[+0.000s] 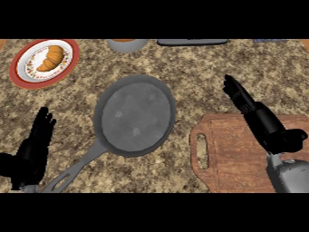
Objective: Pick the cupcake from the cutting board and place it in the pan
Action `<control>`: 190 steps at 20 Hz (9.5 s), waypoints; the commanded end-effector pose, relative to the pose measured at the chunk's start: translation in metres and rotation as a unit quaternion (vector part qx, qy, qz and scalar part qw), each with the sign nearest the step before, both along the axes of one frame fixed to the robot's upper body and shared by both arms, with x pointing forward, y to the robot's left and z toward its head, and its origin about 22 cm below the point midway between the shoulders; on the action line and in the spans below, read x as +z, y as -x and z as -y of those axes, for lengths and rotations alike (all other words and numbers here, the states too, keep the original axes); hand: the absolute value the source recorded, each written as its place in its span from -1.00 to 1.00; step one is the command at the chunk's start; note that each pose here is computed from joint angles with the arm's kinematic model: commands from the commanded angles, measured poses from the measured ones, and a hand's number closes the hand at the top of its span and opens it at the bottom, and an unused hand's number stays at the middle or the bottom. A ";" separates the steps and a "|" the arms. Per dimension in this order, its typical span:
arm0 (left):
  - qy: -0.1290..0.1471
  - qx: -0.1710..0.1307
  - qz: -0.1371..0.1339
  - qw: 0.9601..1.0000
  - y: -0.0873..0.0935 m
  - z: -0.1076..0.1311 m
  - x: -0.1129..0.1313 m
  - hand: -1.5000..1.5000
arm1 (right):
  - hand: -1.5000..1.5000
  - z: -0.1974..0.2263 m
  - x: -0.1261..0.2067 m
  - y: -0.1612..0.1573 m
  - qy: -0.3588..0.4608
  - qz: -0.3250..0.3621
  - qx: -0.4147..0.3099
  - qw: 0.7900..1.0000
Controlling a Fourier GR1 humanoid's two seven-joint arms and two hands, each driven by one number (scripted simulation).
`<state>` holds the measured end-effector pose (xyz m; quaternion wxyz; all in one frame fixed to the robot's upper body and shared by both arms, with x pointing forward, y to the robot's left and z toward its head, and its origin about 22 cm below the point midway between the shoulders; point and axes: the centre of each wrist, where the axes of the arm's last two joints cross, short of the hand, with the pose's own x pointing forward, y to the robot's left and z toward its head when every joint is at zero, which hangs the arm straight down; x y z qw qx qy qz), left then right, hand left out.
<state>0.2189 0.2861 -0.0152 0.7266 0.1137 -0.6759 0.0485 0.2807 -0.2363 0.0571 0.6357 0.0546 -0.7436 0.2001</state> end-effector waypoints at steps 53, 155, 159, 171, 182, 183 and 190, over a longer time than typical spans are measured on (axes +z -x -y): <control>-0.134 0.017 -0.145 0.980 -0.038 -0.061 0.017 0.00 | -1.00 0.059 0.098 0.025 0.521 -0.191 -0.157 0.817; -0.138 -0.019 -0.138 0.981 -0.074 -0.041 0.032 0.00 | 1.00 -0.200 -0.012 -0.079 0.322 -0.017 -0.300 0.898; -0.146 -0.023 -0.124 0.981 -0.082 -0.032 0.036 0.00 | -1.00 -0.196 -0.014 -0.085 0.257 -0.045 -0.311 0.914; -0.145 -0.025 -0.124 0.981 -0.089 -0.030 0.039 0.00 | -1.00 -0.196 -0.023 -0.093 0.169 -0.007 -0.316 0.934; -0.134 -0.009 -0.142 0.981 -0.079 -0.040 0.037 0.00 | -1.00 -0.193 -0.020 -0.092 0.067 0.028 -0.399 0.914; -0.139 -0.005 -0.140 0.980 -0.075 -0.039 0.035 0.00 | -1.00 -0.194 -0.026 -0.091 0.074 0.017 -0.414 0.907; -0.140 0.037 -0.157 0.977 -0.046 -0.083 0.034 0.00 | -1.00 -0.153 -0.021 -0.071 0.038 0.022 -0.423 0.905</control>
